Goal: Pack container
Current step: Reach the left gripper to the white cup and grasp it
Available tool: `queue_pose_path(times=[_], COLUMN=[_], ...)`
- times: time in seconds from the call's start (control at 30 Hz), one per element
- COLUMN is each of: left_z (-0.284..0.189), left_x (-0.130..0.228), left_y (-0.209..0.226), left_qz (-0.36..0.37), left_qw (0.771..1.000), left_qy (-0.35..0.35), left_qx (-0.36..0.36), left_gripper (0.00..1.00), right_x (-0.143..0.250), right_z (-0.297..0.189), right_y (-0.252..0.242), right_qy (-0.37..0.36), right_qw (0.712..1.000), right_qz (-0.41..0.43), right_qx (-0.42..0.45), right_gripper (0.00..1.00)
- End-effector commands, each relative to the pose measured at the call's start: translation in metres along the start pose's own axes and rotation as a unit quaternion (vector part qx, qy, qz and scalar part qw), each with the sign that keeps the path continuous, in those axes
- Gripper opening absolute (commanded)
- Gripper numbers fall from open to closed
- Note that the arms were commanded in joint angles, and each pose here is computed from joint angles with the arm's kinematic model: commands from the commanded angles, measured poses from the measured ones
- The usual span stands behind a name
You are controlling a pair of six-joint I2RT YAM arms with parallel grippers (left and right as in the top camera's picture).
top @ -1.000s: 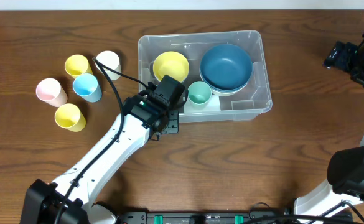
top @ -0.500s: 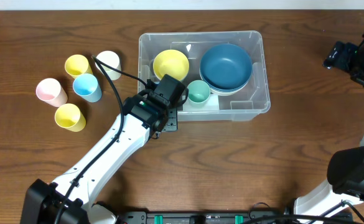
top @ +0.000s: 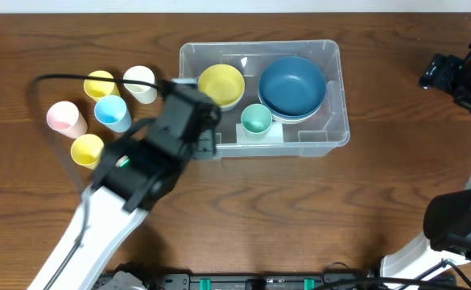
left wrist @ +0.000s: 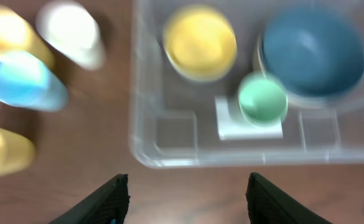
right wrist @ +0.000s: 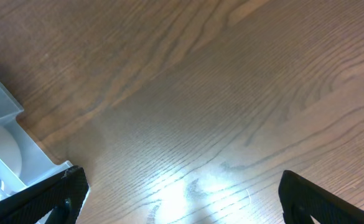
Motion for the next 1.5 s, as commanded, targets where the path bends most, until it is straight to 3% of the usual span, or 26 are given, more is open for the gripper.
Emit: queue_pose_path(times=[0.0,0.23,0.53,0.97,1.17,1.47], left_z=[-0.002,0.026,0.09,0.176,0.202,0.236], left_x=[-0.017,-0.059,-0.086,-0.061,-0.057,-0.052], left_y=[0.029,0.07,0.113,0.125,0.126,0.128], left_qz=[0.001,-0.069,-0.148,-0.058,0.007,0.046], left_qw=[0.994,0.981,0.979,0.991,0.992,0.99], left_qy=[-0.055,-0.099,-0.073,0.04,0.058,0.066], left_qx=[-0.097,-0.15,-0.118,-0.115,-0.114,-0.112], left_gripper=[0.61,0.66,0.66,0.73,0.78,0.89], right_x=[0.0,0.0,0.0,0.0,0.0,0.0], right_z=[0.001,0.001,0.001,0.001,0.001,0.001], right_y=[-0.001,-0.001,-0.001,-0.001,-0.001,-0.001], right_qy=[0.002,0.002,0.002,0.002,0.002,0.002], right_qw=[1.0,1.0,1.0,1.0,1.0,1.0], right_qz=[0.009,0.009,0.009,0.009,0.009,0.009], right_qx=[0.001,0.001,0.001,0.001,0.001,0.001], right_gripper=[0.99,0.99,0.99,0.99,0.99,0.99])
Point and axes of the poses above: each gripper's point midway between its finger pads, its own z axis out along the fingers, its own y axis along the line the jaws close on, x = y × z, the point moved 5 cm from there along -z, back along the fingers, and after that the axes turned 3 degrees about -z, right-handed, at the moved point
